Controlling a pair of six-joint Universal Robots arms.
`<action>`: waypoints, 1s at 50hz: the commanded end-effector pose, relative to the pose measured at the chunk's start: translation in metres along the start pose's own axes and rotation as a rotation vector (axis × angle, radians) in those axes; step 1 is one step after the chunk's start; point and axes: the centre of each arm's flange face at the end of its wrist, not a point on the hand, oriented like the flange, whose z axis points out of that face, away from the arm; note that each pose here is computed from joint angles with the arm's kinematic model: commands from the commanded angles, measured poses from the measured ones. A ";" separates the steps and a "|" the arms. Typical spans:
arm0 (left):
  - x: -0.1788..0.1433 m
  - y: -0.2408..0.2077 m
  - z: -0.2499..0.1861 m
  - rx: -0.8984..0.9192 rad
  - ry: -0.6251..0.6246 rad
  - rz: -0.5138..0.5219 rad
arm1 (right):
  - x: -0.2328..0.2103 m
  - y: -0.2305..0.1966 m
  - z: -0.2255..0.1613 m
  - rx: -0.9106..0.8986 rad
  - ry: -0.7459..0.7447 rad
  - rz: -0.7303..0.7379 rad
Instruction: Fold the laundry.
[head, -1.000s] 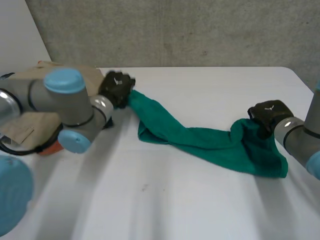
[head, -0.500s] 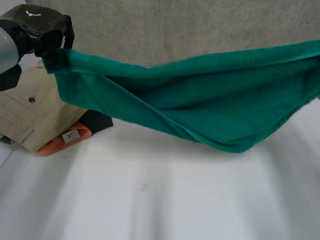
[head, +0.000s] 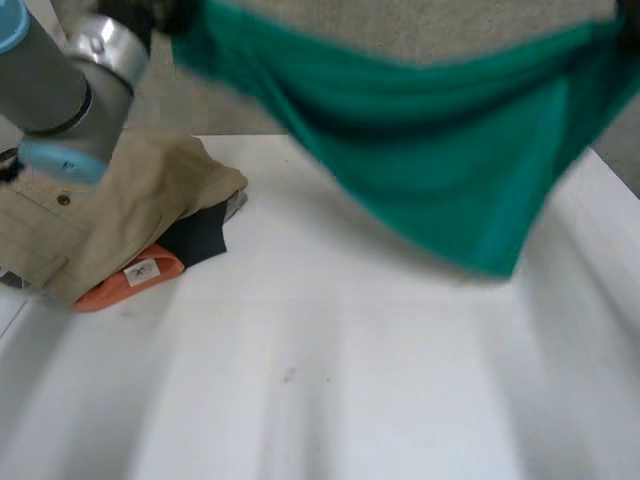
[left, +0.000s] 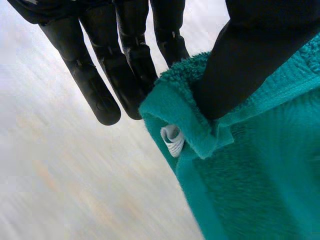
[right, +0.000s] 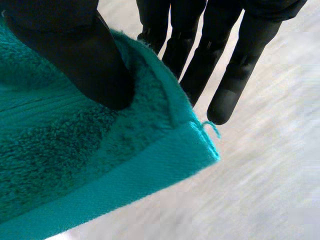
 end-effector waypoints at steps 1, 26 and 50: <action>-0.014 -0.013 0.012 0.141 -0.097 -0.045 | 0.020 -0.039 0.010 0.247 0.147 0.045; 0.093 0.127 -0.190 -0.837 0.294 -0.112 | -0.106 0.125 -0.129 -0.566 -0.501 0.015; 0.093 0.129 -0.203 -0.879 0.322 -0.100 | -0.113 0.136 -0.166 -0.624 -0.567 0.019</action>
